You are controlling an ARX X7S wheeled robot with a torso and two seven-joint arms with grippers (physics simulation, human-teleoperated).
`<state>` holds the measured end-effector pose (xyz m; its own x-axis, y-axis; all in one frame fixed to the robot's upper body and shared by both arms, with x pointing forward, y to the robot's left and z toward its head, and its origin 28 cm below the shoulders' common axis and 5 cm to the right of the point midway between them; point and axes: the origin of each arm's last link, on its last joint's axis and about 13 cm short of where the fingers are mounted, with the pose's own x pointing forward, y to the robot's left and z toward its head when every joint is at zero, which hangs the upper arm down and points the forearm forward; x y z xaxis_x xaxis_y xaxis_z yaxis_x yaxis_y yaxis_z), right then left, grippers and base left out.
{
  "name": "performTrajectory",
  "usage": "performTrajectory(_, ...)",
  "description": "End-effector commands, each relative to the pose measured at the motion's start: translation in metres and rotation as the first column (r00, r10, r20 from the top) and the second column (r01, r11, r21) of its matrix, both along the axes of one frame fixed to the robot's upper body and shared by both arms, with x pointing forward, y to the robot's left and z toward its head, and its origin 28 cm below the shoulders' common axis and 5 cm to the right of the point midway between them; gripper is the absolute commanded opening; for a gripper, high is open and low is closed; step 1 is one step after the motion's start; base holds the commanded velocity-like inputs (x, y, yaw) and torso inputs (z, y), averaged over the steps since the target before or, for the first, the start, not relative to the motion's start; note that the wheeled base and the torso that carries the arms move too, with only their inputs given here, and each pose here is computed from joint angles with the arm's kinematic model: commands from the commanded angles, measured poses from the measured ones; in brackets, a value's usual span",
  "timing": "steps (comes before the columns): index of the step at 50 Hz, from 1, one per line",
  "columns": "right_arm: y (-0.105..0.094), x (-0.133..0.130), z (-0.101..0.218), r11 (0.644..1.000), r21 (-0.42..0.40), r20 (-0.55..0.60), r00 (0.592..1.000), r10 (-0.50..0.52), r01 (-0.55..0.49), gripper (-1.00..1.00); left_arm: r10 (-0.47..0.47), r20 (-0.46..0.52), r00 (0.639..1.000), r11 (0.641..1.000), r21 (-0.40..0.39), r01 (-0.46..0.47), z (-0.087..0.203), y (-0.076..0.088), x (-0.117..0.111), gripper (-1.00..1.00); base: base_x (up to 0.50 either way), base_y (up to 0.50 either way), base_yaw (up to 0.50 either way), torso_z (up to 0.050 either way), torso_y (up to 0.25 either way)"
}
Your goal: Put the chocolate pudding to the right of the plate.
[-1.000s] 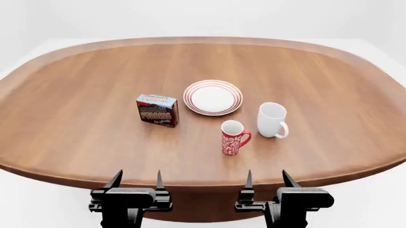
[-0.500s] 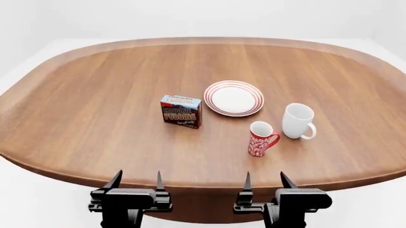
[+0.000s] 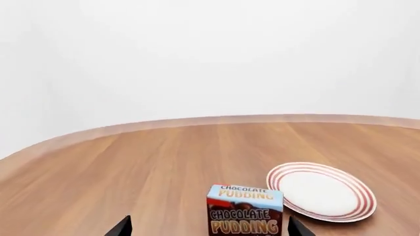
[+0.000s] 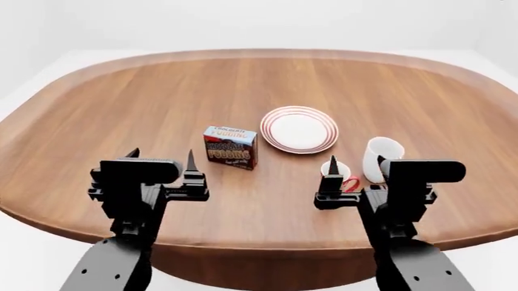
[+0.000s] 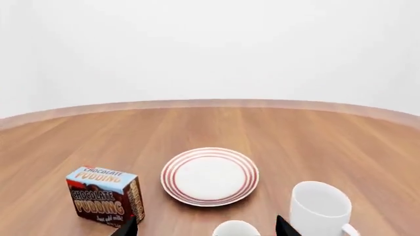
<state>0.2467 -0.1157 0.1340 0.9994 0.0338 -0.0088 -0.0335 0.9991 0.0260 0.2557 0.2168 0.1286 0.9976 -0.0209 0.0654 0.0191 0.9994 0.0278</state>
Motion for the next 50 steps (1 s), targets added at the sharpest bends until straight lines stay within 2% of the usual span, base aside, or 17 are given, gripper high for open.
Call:
performTrajectory(1, -0.004, -0.002, 0.026, 1.000, -0.023, 0.025, 1.000, 0.016, -0.015, 1.00, 0.001, 0.017, 1.000, 1.000, 0.012, -0.002, 0.024, 0.002, 0.004, 1.00, 0.50, 0.00, 0.00, 0.000, 0.000)
performTrajectory(50, -0.003, 0.001, 0.022, 1.000, -0.015, 0.002, 1.000, 0.023, -0.023, 1.00, 0.017, 0.013, 1.000, 1.000, 0.008, -0.017, 0.015, 0.002, 0.007, 1.00, 0.50, 0.00, 0.00, 0.000, 0.001)
